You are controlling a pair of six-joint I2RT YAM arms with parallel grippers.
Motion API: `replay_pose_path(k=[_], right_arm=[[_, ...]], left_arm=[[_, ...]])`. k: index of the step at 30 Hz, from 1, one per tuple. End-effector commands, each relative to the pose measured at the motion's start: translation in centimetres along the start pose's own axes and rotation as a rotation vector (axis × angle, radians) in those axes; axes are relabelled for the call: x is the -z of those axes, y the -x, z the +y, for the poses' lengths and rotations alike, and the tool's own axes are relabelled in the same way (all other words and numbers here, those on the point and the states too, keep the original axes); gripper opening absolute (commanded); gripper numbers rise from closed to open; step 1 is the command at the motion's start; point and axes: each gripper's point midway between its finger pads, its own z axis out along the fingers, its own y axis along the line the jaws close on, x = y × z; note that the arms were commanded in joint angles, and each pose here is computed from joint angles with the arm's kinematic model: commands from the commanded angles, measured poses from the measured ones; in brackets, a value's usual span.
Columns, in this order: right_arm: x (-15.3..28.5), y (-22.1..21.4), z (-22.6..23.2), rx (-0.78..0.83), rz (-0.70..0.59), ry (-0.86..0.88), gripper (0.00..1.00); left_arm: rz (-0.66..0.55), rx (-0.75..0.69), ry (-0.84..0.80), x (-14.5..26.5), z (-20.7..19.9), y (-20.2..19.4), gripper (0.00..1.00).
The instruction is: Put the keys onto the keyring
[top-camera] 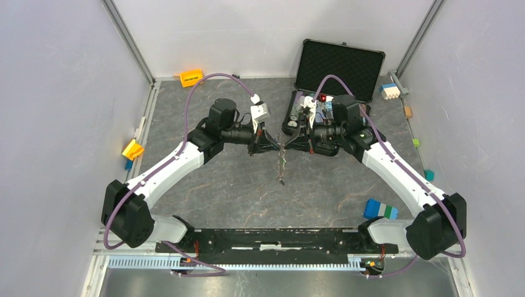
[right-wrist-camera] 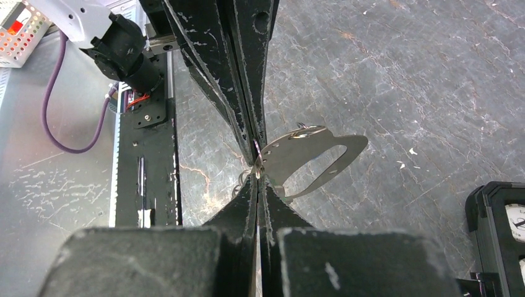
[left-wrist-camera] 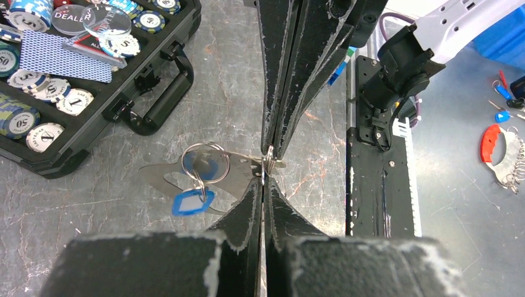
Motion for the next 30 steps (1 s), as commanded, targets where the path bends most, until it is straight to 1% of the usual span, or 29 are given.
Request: replay_pose_path(k=[1, 13, 20, 30], right_arm=[[0.2, 2.8, -0.4, 0.061, -0.050, -0.029, 0.00], [0.1, 2.9, -1.0, 0.042, -0.049, -0.058, 0.00], [0.0, 2.3, -1.6, 0.018, -0.039, -0.083, 0.00], [-0.7, 1.5, -0.9, -0.021, -0.045, -0.037, 0.00]], left_arm=[[-0.032, -0.028, -0.012, 0.5, -1.2, 1.6, 0.02], [-0.003, -0.093, 0.007, 0.6, -1.0, 1.0, 0.02], [0.002, -0.115, 0.012, 0.6, -1.0, 1.1, 0.02], [0.006, -0.127, 0.052, 0.5, -0.4, 1.3, 0.02]])
